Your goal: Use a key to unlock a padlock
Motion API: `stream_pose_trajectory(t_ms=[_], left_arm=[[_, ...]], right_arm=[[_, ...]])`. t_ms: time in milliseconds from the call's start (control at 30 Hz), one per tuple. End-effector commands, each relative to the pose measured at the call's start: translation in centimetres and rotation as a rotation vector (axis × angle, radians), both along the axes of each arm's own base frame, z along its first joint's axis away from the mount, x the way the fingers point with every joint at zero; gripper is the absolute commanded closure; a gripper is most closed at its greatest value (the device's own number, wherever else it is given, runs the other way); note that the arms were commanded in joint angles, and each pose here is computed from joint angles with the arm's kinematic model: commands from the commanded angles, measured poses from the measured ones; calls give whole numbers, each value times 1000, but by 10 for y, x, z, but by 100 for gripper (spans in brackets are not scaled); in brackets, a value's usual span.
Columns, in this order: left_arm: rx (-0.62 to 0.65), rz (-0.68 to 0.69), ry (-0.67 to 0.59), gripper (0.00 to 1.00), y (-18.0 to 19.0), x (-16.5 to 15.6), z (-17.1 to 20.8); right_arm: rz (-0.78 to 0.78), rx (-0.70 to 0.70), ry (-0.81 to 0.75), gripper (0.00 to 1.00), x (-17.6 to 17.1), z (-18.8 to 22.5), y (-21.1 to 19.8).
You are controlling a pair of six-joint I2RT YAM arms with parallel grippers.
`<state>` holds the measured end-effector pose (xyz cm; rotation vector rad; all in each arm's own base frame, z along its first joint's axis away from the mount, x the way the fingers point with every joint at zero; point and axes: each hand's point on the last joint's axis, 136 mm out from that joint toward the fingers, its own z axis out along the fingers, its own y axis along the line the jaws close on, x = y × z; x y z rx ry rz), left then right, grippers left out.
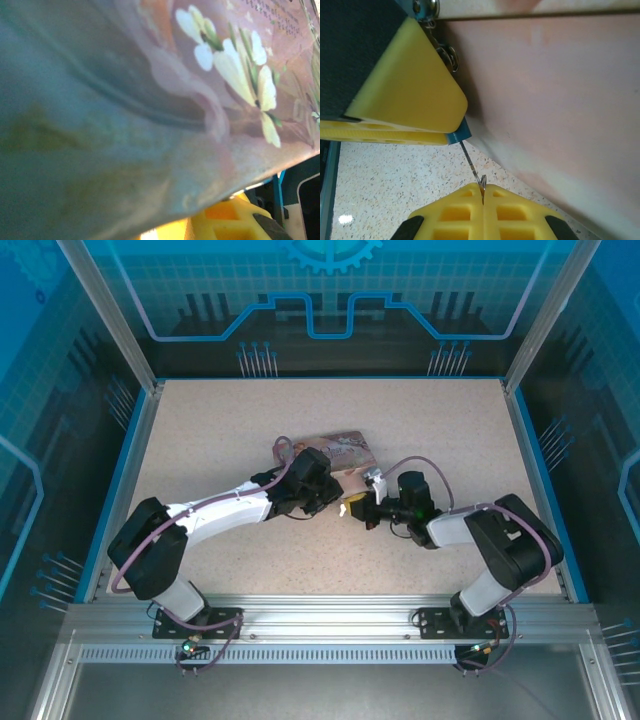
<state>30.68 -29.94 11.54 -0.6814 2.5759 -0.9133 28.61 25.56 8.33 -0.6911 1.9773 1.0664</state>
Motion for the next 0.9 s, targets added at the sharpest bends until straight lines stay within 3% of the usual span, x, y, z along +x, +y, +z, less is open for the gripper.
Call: stream_pose_trajectory(t_ms=[0, 867], left_arm=[[-47, -42, 6, 97, -9, -9, 10], [-2, -40, 34, 97, -3, -14, -7]], right_arm=[[43, 58, -115, 100, 12, 29, 17], [12, 121, -165, 100, 15, 58, 7]])
